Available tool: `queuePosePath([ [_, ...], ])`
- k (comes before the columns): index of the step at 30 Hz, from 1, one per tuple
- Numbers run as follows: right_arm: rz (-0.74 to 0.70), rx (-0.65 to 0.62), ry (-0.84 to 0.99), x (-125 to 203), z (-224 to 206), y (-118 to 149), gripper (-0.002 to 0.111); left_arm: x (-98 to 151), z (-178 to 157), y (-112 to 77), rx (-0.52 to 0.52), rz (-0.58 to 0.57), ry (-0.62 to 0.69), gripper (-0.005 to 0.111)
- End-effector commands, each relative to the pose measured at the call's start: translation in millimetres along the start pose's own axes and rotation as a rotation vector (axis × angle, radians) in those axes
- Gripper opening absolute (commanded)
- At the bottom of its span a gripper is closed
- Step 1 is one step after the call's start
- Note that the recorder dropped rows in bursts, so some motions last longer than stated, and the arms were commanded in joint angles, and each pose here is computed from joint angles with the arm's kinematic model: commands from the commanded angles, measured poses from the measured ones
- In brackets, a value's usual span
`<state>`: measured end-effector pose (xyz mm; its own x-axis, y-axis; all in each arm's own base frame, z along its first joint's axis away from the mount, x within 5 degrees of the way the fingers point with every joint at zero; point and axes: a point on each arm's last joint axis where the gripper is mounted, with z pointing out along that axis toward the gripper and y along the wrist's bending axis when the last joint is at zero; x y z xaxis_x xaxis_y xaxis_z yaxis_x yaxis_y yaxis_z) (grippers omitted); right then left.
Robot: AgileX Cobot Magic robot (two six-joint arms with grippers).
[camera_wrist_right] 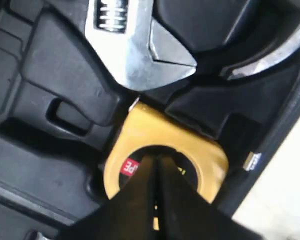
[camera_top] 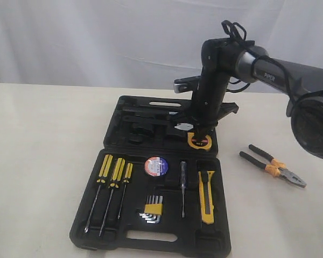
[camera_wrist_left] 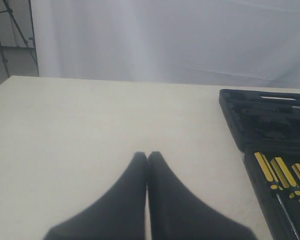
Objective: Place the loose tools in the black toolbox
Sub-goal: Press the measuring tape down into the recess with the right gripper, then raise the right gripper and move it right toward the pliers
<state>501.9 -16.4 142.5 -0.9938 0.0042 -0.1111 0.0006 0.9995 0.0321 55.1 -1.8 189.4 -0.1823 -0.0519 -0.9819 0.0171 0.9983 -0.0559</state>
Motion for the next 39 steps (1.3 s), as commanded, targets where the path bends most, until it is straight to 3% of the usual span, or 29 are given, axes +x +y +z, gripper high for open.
queuePosePath([
  [1, 0.022, -0.029, 0.02, 1.4, 9.4, 1.1, -0.001, 0.5, 0.0, -0.2, 0.004, -0.007, -0.001, 0.0],
  [7, 0.021, -0.065, -0.055, -0.8, -27.4, 4.7, -0.001, 0.5, 0.0, -0.2, 0.004, -0.007, -0.001, 0.0],
  [17, -0.02, -0.053, -0.262, 9.5, -132.3, 8.8, -0.001, 0.5, 0.0, -0.2, 0.004, -0.007, -0.001, 0.0],
  [23, -0.03, -0.032, -0.204, 68.0, -161.9, -23.7, -0.001, 0.5, 0.0, -0.2, 0.004, -0.007, -0.001, 0.0],
  [28, 0.143, -0.014, -0.214, 139.9, -197.1, -79.2, -0.001, 0.5, 0.0, -0.2, 0.004, -0.007, -0.001, 0.0],
  [33, 0.298, -0.014, -0.137, 176.8, -175.3, -110.6, -0.001, 0.5, 0.0, -0.2, 0.004, -0.007, -0.001, 0.0],
  [39, 0.312, -0.007, -0.132, 183.4, -149.3, -110.6, -0.001, 0.5, 0.0, -0.2, 0.004, -0.007, -0.001, 0.0],
])
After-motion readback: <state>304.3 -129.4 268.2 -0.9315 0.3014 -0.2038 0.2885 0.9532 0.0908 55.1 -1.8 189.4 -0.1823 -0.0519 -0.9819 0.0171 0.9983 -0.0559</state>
